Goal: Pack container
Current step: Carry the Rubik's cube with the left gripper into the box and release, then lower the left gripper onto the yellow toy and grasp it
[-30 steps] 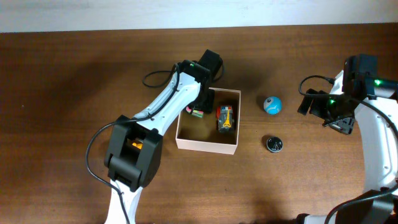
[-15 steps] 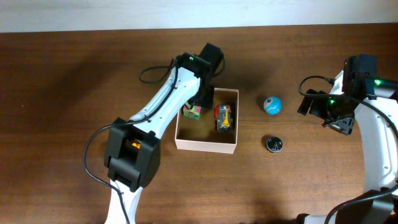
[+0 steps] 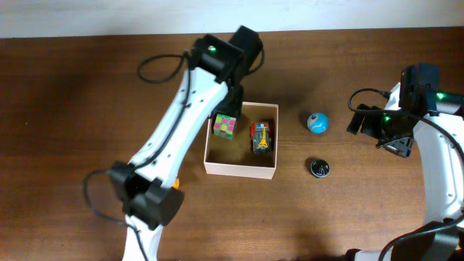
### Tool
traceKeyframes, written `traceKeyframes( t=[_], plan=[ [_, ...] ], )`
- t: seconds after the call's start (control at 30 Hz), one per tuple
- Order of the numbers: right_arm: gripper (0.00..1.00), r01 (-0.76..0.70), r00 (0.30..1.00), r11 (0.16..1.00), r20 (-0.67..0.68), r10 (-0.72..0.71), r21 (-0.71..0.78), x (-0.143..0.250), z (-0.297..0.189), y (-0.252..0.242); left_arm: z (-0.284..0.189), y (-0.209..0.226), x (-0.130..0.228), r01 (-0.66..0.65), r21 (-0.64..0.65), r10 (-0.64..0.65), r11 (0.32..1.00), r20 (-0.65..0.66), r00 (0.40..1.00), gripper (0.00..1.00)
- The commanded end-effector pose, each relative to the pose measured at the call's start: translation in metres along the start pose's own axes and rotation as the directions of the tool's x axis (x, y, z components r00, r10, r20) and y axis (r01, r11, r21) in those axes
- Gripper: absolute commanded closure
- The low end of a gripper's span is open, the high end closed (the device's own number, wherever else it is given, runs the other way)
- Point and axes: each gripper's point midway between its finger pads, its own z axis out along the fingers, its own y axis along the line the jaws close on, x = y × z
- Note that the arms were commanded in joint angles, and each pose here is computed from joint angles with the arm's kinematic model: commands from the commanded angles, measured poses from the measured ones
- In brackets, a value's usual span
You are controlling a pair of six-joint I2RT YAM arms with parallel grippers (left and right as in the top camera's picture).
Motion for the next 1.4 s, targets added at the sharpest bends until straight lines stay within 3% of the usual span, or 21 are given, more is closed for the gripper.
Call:
traceKeyframes(
  t=[0.0,0.17,0.27,0.37,0.7,0.87,1.2,1.27,1.37],
  plan=[
    [0.01,-0.006,1.0,1.0,0.012,0.006,0.011,-0.005,-0.002,-0.003,-0.063,0.035,-0.001,0.03,-0.008,-0.028,1.0,0.169,0.985,0.24],
    [0.01,-0.008,1.0,1.0,-0.002,0.008,0.014,-0.001,-0.002,-0.004,-0.108,0.056,0.03,0.039,0.042,-0.048,0.998,0.244,0.969,0.18],
    [0.01,-0.007,1.0,1.0,-0.005,0.008,0.015,0.0,-0.002,-0.003,-0.107,0.087,0.073,0.112,0.008,-0.112,0.994,0.205,0.972,0.15],
    [0.01,-0.007,1.0,1.0,-0.005,0.008,0.014,0.0,-0.002,-0.003,-0.079,0.108,0.113,0.242,-0.032,-0.237,0.97,0.111,0.965,0.08],
    [0.01,-0.007,1.0,1.0,-0.005,0.007,0.014,0.0,-0.002,-0.003,0.077,0.088,0.176,0.309,-0.013,-0.308,0.951,-0.121,0.944,0.03],
    [0.01,-0.007,1.0,1.0,-0.005,0.008,0.014,0.0,-0.002,-0.003,0.121,0.084,0.193,0.35,0.007,-0.345,0.937,-0.147,0.927,0.01],
    [0.01,-0.007,1.0,1.0,-0.005,0.007,0.014,0.0,-0.002,-0.003,0.164,0.074,0.206,0.348,0.043,-0.341,0.936,-0.124,0.932,0.0],
    [0.01,-0.007,1.0,1.0,-0.005,0.008,0.014,0.0,-0.002,-0.003,0.169,0.073,0.209,0.348,0.042,-0.34,0.937,-0.125,0.932,0.06],
    [0.01,-0.007,1.0,1.0,-0.005,0.008,0.014,0.0,-0.002,-0.003,0.171,0.076,0.203,0.334,0.037,-0.33,0.942,-0.094,0.939,0.35]
  ],
)
